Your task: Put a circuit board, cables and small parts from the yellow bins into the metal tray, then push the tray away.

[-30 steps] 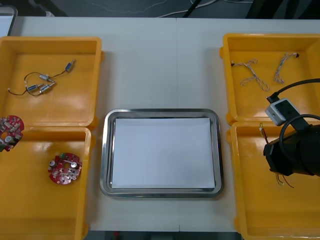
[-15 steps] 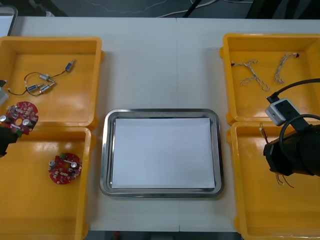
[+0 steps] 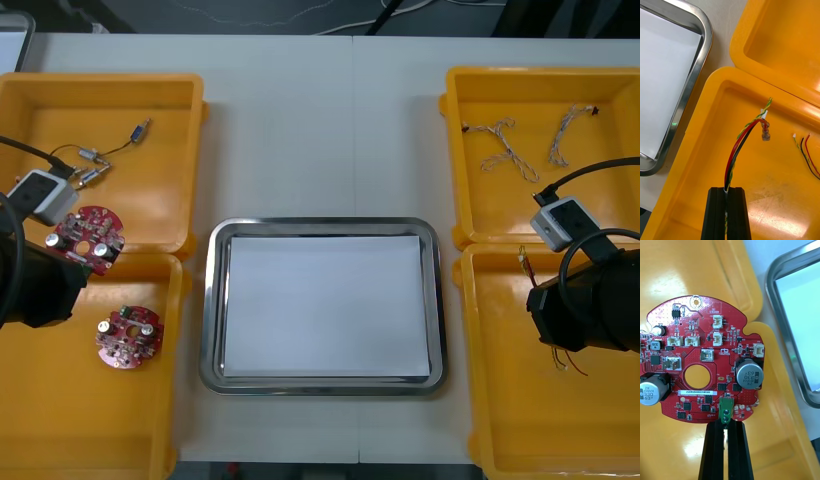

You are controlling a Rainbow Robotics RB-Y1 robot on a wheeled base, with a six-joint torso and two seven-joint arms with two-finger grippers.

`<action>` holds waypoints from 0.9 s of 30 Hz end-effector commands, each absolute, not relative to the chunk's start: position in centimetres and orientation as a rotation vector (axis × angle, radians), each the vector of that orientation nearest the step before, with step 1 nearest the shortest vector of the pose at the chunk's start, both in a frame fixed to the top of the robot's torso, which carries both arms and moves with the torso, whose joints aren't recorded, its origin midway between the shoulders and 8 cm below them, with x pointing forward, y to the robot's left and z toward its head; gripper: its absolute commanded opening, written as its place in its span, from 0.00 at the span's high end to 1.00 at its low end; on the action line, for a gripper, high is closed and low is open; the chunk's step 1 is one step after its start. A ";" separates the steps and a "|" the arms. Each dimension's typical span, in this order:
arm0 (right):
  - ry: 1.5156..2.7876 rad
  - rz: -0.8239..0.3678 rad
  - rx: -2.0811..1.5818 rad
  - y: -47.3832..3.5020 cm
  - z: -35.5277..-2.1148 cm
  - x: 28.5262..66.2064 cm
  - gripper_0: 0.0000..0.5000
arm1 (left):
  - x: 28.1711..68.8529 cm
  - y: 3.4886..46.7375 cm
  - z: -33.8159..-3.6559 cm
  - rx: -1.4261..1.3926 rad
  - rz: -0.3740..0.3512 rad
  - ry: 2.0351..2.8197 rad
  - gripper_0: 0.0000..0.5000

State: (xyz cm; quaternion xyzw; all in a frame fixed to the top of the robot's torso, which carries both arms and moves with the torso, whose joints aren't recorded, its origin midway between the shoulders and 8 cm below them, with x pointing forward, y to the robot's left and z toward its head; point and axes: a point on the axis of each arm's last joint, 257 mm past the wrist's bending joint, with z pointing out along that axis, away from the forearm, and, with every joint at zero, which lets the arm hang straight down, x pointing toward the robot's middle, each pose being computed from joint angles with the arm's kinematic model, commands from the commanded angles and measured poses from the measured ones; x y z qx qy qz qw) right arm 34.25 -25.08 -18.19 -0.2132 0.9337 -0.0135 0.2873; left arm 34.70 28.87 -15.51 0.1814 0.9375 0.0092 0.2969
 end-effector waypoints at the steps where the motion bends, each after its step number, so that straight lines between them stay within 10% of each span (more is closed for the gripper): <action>1: 2.482 -0.061 -0.547 -25.2 -17.5 34.1 1.00 | 34.7 25.3 -14.3 0.333 -0.080 2.477 1.00; 27: 2.482 -0.061 -0.547 -25.2 -17.5 34.1 1.00 | 35.6 17.7 -17.9 0.331 -0.092 2.486 1.00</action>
